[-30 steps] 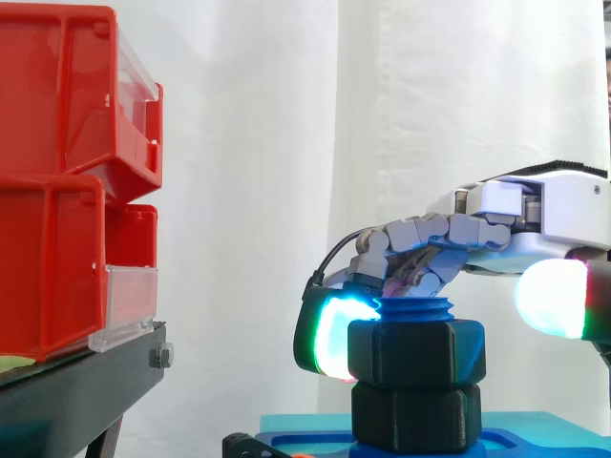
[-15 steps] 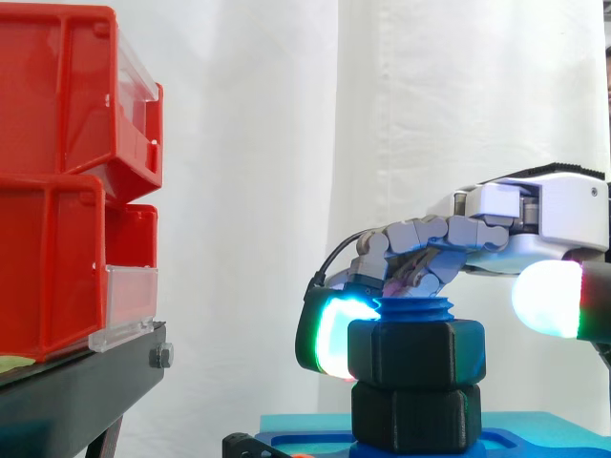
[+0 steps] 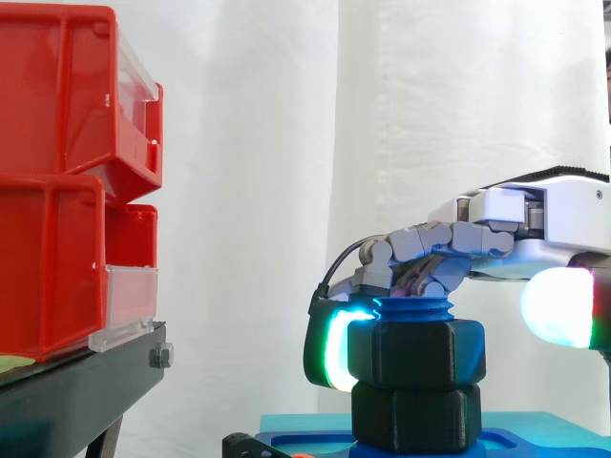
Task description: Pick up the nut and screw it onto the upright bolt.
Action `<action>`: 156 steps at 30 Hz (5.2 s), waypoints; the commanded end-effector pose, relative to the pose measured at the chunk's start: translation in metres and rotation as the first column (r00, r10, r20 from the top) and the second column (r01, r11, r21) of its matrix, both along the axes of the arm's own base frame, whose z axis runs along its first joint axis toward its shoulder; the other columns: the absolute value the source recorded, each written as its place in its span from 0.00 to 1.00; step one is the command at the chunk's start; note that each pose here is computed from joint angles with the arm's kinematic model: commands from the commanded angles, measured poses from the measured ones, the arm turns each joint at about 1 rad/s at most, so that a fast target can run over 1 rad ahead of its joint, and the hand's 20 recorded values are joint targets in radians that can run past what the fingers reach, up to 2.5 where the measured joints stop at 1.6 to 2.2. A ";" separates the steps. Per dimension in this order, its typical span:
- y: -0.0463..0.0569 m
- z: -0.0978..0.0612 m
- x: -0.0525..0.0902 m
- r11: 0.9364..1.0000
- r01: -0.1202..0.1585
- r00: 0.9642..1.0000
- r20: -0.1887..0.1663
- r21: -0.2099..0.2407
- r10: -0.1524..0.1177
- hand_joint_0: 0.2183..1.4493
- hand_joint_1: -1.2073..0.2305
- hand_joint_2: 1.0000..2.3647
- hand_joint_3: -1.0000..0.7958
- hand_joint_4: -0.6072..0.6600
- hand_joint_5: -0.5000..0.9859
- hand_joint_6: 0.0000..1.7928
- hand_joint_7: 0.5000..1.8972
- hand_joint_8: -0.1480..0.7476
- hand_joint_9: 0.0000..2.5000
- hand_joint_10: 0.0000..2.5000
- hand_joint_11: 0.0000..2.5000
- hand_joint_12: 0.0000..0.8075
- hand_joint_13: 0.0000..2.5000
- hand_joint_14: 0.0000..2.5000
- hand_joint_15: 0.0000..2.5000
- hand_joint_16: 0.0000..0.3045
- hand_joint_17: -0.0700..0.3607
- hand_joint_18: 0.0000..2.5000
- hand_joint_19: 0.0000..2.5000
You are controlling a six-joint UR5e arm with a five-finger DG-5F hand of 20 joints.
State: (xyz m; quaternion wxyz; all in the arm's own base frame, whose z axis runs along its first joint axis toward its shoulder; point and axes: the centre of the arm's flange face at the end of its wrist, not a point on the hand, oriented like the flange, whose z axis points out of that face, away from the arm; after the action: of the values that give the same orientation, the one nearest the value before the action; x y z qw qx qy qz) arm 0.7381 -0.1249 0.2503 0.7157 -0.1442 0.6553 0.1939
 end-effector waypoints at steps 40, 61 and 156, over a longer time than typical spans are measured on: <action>-0.018 0.057 -0.011 0.999 0.009 0.998 -0.069 -0.052 -0.013 0.20 0.69 0.00 0.28 0.64 0.26 0.28 0.26 0.40 0.28 0.00 0.00 0.33 0.21 0.00 0.00 0.11 0.34 0.08 0.01; -0.022 0.135 -0.068 0.959 0.191 0.963 -0.147 -0.207 -0.224 0.19 0.71 0.00 0.28 0.62 0.23 0.28 0.20 0.40 0.21 0.00 0.00 0.38 0.14 0.00 0.00 0.12 0.36 0.00 0.00; 0.013 0.127 -0.143 0.738 0.505 0.852 -0.392 0.448 -0.346 0.22 0.69 0.00 0.28 0.65 0.17 0.28 0.13 0.42 0.01 0.00 0.00 0.45 0.03 0.00 0.00 0.16 0.42 0.00 0.00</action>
State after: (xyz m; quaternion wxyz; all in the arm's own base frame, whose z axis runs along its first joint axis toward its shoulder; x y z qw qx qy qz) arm 0.5947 -0.1114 0.3778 0.6506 0.2459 0.6851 0.2166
